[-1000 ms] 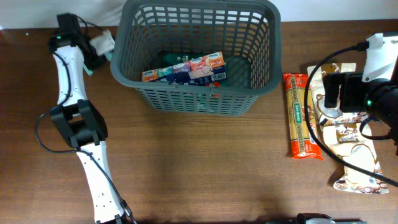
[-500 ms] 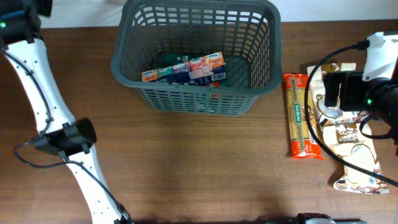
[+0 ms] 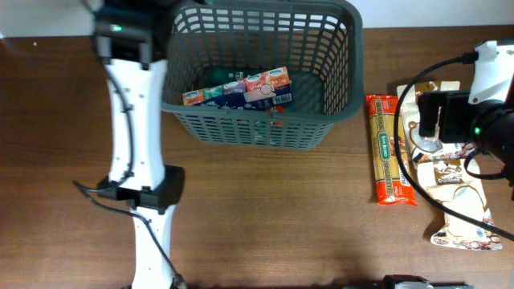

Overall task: Pack container
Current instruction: 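Carry the wipes pouch over the basket and release it inside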

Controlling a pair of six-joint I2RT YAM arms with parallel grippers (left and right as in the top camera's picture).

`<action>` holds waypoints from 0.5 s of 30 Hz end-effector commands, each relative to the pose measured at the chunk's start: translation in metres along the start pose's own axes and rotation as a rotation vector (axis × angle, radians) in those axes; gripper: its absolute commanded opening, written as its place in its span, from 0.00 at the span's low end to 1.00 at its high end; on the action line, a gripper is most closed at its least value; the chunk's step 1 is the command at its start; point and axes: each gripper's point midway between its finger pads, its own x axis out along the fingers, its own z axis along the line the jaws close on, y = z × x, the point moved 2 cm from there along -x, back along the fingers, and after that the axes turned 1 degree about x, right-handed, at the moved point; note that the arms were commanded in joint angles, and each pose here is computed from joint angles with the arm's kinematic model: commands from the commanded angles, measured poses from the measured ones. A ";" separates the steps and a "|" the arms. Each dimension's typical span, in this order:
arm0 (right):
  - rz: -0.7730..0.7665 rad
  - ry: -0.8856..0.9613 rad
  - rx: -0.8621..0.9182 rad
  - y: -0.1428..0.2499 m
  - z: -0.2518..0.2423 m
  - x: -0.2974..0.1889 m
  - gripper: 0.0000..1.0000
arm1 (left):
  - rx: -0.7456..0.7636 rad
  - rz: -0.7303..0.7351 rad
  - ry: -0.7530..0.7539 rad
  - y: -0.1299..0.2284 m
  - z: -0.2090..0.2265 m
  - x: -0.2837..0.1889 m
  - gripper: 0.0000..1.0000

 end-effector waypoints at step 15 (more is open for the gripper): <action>0.035 -0.019 0.012 0.007 0.004 0.000 0.99 | 0.389 0.690 0.342 0.157 -0.069 -0.024 0.02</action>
